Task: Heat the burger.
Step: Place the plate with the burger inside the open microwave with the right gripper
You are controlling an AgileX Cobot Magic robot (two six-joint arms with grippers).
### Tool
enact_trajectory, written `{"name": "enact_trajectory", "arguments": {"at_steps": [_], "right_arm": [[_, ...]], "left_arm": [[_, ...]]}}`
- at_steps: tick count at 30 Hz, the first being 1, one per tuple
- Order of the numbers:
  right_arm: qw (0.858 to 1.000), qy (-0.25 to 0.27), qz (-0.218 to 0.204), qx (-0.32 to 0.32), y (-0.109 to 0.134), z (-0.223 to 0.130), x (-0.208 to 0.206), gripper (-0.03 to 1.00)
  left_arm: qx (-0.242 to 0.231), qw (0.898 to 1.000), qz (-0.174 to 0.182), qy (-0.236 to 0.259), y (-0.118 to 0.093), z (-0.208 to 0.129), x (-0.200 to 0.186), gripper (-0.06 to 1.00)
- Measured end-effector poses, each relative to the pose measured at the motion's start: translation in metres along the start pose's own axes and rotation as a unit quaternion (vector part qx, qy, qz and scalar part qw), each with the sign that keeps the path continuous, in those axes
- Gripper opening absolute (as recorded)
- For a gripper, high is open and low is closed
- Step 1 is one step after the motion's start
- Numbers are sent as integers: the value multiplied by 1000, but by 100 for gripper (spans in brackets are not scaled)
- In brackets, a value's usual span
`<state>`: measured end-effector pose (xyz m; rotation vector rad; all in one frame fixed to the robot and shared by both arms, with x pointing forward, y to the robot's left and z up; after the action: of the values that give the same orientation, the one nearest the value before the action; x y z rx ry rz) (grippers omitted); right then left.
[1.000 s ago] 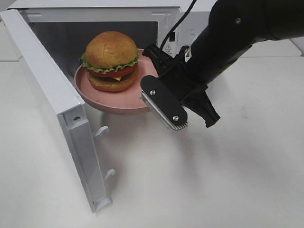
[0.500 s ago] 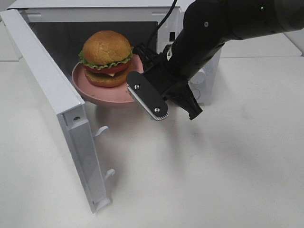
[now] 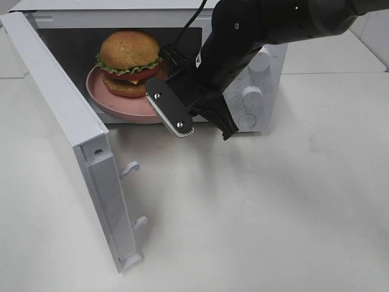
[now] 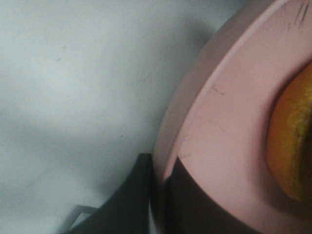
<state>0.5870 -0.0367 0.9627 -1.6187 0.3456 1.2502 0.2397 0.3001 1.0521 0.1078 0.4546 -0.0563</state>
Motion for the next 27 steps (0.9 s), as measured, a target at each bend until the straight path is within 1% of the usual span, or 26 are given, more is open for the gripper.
{"name": "enact_trajectory", "arguments": {"at_steps": [7,9,16,21,27], "right_arm": [[1000,5,5,3,-9,0,12,6],[1000,11,3,10,-17,-1,19,6],[1000,20,5,17,-27,-2,29,6],[999,22,1,45,-33,-3,38,6],[996,43,-9,72,-44,-6,48,6]], "left_arm": [[0,1000,0,0,0,0,0,97],[0,1000,0,0,0,0,0,97],[0,1000,0,0,0,0,0,97],[0,1000,0,0,0,0,0,97],[0,1000,0,0,0,0,0,97]]}}
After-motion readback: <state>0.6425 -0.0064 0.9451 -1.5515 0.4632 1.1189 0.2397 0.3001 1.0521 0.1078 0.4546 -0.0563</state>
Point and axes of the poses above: a point on each arm's last joint axis where the gripper is mounted, x pointing out along that axis toward the gripper, y along the wrist's bending axis when the last joint is at zero, z = x × y, the point moved 1 cm from there along x, pointing out along that axis toward the gripper, and after that the axes turned 8 degrees about x, right-handed, at the moved point
